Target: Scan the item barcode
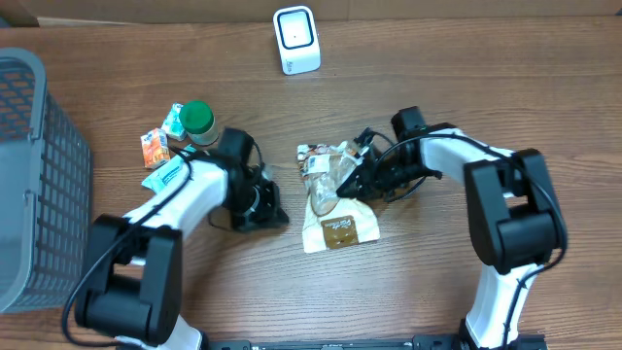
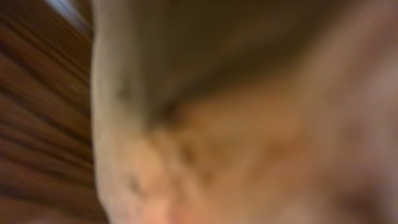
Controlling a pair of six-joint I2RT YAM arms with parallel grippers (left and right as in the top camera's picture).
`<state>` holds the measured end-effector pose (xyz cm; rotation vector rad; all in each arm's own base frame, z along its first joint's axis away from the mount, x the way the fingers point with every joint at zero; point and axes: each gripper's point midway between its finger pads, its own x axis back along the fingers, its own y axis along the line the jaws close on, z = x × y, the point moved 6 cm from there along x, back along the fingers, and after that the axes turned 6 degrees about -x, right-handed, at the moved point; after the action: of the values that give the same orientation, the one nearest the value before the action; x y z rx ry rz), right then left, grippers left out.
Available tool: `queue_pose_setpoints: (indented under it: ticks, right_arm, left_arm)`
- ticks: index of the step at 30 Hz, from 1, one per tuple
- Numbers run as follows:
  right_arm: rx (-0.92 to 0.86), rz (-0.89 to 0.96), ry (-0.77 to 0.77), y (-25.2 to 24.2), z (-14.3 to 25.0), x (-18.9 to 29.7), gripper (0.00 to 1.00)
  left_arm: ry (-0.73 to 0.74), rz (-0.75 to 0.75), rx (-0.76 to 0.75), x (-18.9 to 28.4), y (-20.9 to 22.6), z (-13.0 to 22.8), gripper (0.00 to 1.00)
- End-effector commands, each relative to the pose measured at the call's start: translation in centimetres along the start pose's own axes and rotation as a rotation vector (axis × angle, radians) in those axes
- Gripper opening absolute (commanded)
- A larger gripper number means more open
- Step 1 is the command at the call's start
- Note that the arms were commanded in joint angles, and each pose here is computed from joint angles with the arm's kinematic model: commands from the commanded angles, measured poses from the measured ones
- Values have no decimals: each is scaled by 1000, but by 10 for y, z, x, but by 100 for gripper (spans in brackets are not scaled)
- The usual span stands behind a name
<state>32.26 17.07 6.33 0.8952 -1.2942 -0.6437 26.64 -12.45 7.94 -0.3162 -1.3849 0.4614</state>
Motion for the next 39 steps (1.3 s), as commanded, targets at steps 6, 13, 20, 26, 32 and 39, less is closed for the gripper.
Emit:
queue_pose_setpoints:
  ticks: [6,13,20,26,32,39]
  right_arm:
    - [80,132,-134,47,2,49,4]
    - [69,163,-132,43,2,49,4]
    - [56,177,-126,41,4,49,4]
    - [40,185,-115,40,7,49,4]
    - [26,186,-104,39,10,49,4]
    - [21,186,-100,39,11,49,4]
  left_arm:
    - [-533,-410,-146,180,-23,-14,4]
    - [-734,-817,-126,237,49,-62,4]
    - [-725,-616,-173,221,96,-114,14]
    - [-713,-603,-238,194,136,-157,31]
    - [-711,-512,-285,144,155,-197,50]
    - [-678,-466,-321,112,153,-208,52]
